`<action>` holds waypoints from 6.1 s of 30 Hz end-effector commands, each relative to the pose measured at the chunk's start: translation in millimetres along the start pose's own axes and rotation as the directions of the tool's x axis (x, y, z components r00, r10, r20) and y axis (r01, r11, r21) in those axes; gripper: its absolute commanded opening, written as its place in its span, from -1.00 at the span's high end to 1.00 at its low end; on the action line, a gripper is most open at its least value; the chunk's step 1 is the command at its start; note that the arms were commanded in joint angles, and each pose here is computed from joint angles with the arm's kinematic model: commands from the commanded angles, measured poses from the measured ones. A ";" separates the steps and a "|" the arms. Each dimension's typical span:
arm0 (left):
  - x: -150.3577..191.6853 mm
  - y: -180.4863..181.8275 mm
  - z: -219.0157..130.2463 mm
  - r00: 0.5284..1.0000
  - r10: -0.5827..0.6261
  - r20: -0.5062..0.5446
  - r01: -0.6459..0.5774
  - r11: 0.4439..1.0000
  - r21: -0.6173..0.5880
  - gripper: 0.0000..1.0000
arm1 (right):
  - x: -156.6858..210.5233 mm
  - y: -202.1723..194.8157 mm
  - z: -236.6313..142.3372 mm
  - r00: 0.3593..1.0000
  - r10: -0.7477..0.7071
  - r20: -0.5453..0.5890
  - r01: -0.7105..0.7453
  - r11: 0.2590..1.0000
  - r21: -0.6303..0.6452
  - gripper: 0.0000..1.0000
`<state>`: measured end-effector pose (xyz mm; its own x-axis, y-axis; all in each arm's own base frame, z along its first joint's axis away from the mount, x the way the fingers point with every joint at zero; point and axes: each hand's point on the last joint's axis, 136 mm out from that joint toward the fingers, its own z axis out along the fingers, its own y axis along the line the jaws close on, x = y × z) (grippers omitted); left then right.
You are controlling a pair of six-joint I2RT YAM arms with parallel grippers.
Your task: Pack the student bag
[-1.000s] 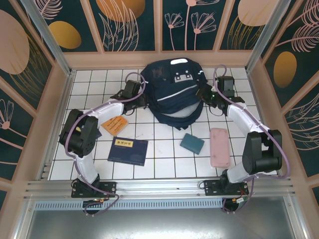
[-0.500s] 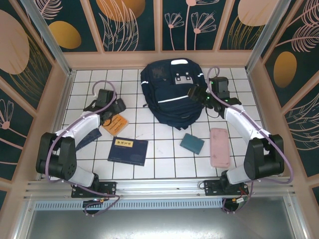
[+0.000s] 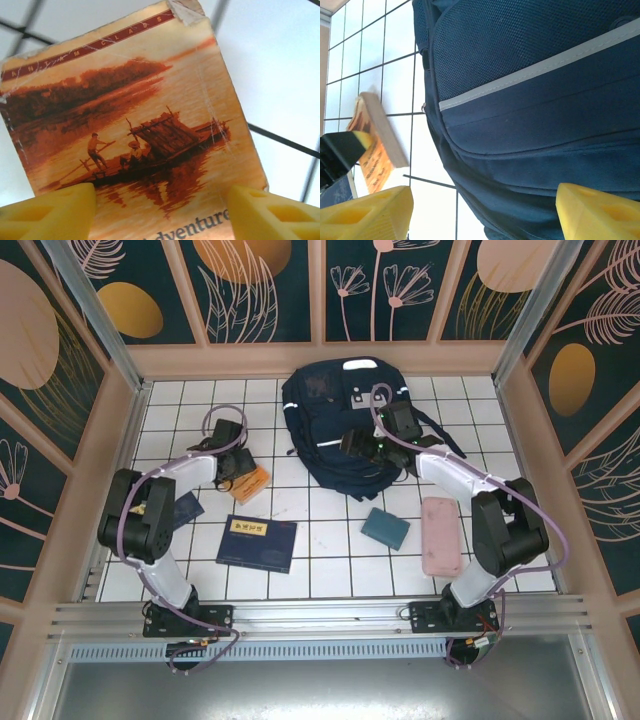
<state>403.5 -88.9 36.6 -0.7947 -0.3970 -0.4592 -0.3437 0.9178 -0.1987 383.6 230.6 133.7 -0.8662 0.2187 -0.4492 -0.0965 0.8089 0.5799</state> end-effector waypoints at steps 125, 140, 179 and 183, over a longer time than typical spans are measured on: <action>-8.0 -78.3 -130.4 0.932 -0.360 -0.031 0.281 0.668 0.689 0.94 | 32.0 132.2 45.5 0.983 0.009 -0.183 -0.082 0.914 -0.398 -0.54; -57.2 -109.7 -254.8 0.879 -0.476 -0.029 0.178 0.272 0.945 0.94 | -0.3 225.7 -12.3 0.945 0.264 -0.194 -0.310 0.526 -0.792 -0.96; -3.4 -177.0 -164.1 0.975 0.106 0.195 -0.206 0.758 0.618 -0.59 | -61.4 35.6 -77.6 0.938 0.213 0.274 -0.149 0.960 -0.236 0.83; 29.6 -223.1 -145.9 0.899 0.369 0.236 -0.436 0.706 0.558 -0.55 | -68.9 -21.2 -112.7 0.911 0.232 0.340 -0.209 0.973 -0.103 0.84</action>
<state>391.1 -286.7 223.3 -0.7247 -0.2805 -0.6293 0.2597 0.7348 -0.6266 407.0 174.7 247.2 -0.6467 0.6112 -0.4563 -0.0363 0.5729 0.8188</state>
